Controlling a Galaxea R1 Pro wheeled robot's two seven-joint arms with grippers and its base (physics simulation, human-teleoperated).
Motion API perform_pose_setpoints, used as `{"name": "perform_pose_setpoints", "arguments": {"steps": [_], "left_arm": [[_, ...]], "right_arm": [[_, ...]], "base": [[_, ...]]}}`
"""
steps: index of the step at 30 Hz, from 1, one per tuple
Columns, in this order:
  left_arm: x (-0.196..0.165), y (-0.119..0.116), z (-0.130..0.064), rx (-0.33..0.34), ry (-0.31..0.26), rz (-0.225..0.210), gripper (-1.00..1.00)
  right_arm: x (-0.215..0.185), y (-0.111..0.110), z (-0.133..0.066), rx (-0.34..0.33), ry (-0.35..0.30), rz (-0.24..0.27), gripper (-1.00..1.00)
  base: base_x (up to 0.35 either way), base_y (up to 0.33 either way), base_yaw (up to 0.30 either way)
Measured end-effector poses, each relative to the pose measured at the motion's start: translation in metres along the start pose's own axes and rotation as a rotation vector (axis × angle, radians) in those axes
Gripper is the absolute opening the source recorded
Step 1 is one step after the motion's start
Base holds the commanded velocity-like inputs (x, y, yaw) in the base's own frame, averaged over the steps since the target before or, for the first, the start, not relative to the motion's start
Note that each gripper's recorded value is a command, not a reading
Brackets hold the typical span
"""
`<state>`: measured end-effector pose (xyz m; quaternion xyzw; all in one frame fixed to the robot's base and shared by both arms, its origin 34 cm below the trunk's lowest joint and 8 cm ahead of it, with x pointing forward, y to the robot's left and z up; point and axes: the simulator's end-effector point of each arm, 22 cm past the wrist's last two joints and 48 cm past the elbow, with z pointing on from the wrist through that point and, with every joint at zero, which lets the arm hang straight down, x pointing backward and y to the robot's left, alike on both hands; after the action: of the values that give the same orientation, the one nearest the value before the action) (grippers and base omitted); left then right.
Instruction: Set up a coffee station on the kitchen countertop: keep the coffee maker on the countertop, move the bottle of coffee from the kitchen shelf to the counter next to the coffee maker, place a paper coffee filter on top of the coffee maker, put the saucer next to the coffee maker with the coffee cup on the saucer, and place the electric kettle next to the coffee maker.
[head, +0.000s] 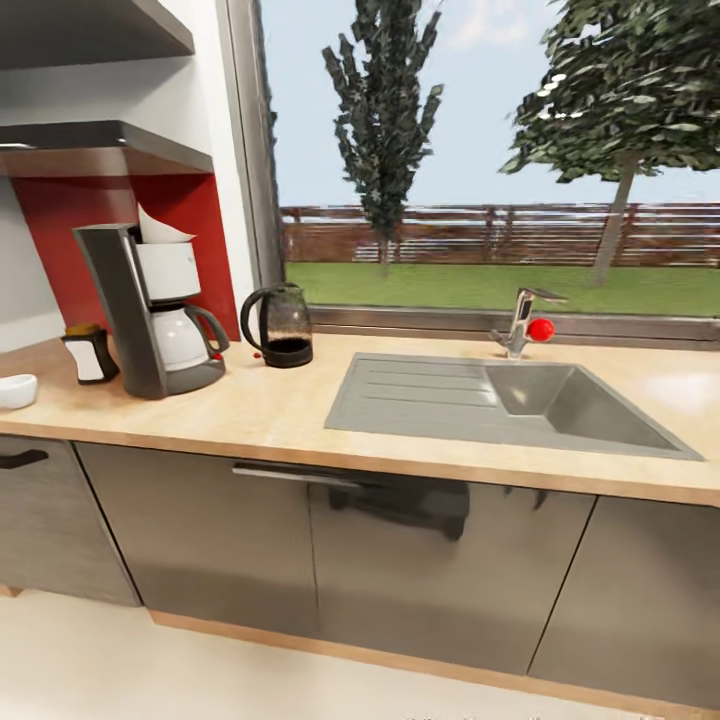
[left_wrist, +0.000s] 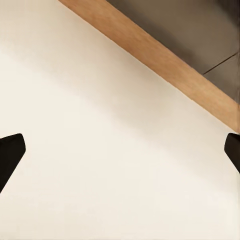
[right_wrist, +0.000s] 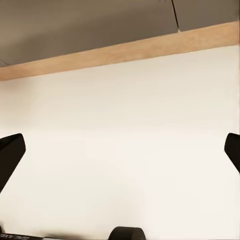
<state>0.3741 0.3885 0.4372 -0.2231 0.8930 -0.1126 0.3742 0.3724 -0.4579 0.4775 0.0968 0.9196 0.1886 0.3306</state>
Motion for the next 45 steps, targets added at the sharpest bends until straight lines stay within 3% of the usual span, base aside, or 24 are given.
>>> {"name": "perform_pose_setpoints", "arguments": {"steps": [10, 45], "left_arm": [[0.0002, -0.0002, 0.0, 0.001, 0.001, 0.001, 1.0], [0.0009, -0.0002, -0.0001, 0.0, 0.002, 0.002, 1.0]], "right_arm": [[-0.0002, 0.0001, 0.0001, 0.0, 0.0, 0.0, 1.0], [-0.0001, -0.0011, 0.0, 0.005, 0.0, 0.0, 1.0]], "base": [[0.0, -0.082, -0.207], [0.0, -0.299, -0.192]]}}
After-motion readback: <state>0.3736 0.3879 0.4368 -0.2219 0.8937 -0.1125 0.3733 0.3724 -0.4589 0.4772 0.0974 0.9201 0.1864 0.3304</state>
